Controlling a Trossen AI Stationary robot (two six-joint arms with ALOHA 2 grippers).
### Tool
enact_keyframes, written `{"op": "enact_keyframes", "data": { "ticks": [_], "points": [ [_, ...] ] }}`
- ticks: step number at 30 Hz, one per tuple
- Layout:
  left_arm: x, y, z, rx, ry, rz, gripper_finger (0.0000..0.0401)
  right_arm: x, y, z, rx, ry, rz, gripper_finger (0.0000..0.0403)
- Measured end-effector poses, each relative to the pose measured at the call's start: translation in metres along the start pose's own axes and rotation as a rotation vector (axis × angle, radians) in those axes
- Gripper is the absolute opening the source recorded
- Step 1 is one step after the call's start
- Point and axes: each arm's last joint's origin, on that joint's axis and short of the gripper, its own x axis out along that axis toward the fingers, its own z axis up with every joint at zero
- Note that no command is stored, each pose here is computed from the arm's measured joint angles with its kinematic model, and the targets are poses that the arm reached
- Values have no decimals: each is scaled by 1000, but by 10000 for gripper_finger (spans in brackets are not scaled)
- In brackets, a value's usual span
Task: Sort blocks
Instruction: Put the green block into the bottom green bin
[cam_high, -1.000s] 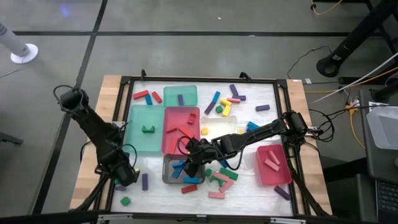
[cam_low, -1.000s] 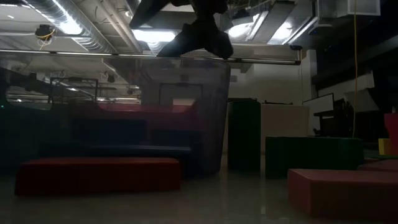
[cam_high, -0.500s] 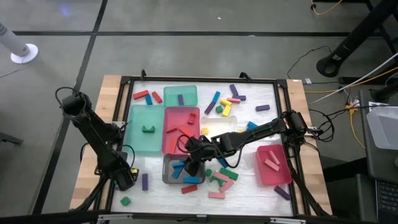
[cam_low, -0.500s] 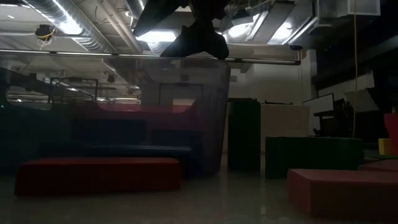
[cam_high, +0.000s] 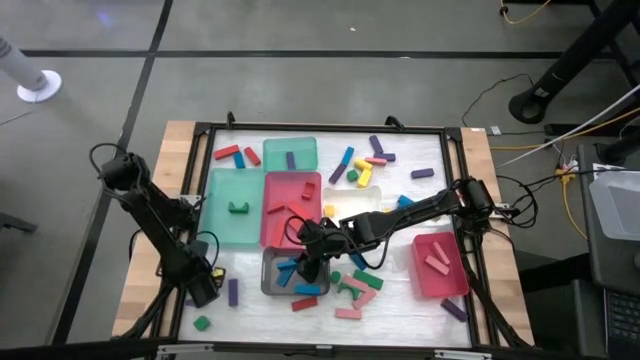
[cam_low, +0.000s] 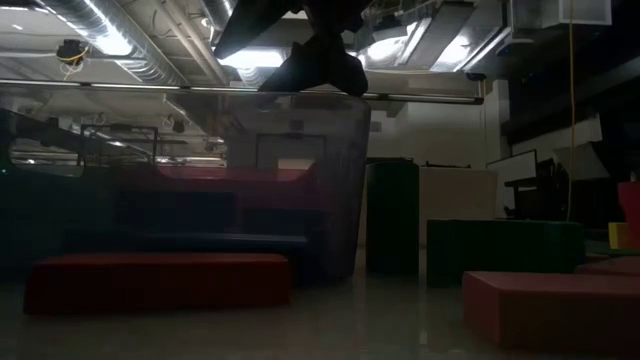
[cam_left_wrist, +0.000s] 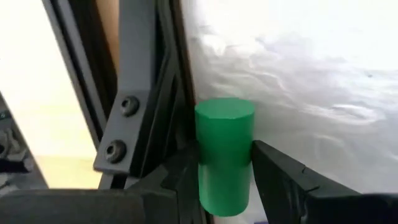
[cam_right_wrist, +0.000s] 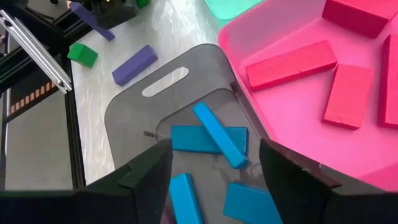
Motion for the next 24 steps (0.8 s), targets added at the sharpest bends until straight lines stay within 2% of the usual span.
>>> {"op": "enact_keyframes", "data": {
  "ticks": [8, 13, 20, 24],
  "points": [
    [0, -4, 3, 203, -129, -123, 132, 0, 0, 0, 0, 0, 0, 241],
    [3, -6, 6, 254, -189, -172, 132, 0, 0, 0, 0, 0, 1, 241],
    [13, -3, 11, 262, -201, -165, 133, -3, 0, 1, 0, 2, 5, 241],
    [13, -4, 11, 303, -205, -161, 131, -14, -3, 8, 5, -4, 3, 241]
  ]
}}
